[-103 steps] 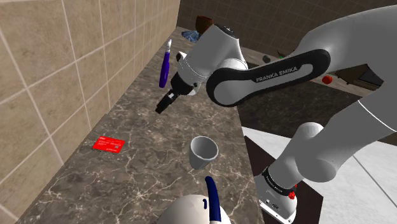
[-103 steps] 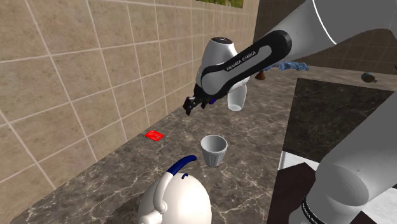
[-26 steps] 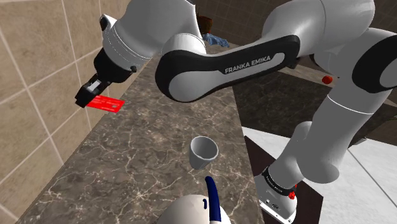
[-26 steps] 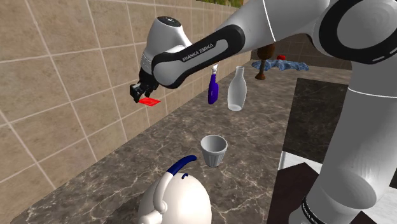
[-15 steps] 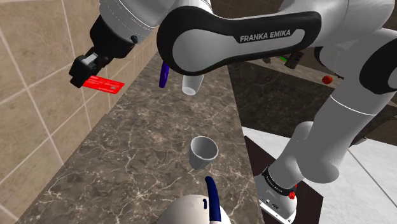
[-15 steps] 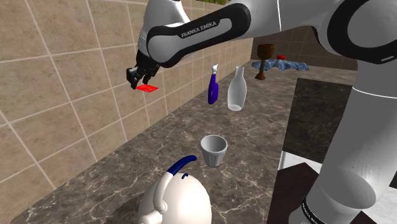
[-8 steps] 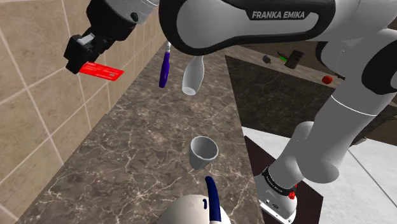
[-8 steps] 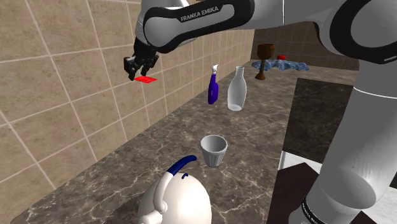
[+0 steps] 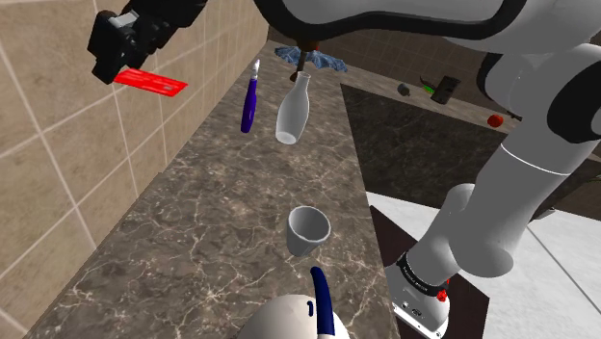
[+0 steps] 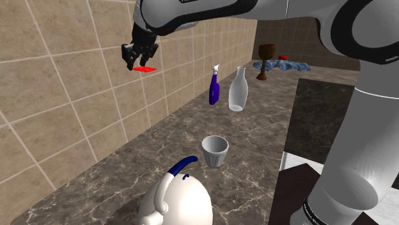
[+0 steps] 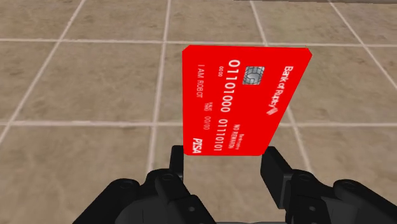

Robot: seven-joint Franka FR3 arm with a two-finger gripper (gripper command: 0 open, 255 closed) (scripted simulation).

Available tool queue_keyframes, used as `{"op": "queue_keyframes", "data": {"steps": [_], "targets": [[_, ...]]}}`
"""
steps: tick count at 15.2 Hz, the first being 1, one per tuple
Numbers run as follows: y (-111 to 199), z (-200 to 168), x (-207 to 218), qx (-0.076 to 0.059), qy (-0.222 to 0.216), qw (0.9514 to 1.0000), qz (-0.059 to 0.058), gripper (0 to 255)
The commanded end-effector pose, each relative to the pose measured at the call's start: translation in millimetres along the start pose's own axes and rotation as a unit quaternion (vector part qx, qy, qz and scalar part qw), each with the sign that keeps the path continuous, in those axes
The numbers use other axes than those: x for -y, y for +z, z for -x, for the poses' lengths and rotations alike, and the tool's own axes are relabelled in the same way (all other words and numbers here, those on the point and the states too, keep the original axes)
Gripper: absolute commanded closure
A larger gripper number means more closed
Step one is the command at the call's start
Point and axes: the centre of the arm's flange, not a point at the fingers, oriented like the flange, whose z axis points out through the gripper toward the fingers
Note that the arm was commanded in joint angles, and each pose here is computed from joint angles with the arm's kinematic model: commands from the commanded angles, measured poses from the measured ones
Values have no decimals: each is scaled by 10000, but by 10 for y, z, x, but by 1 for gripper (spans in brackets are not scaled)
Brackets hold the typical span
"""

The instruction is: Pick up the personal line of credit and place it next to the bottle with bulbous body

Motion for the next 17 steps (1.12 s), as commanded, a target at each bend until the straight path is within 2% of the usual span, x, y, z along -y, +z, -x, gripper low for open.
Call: {"op": "queue_keyframes", "data": {"steps": [1,17], "targets": [[-68,28,-111,3,0,10000,0,255],[-668,911,-1933,3,0,10000,0,255]]}}
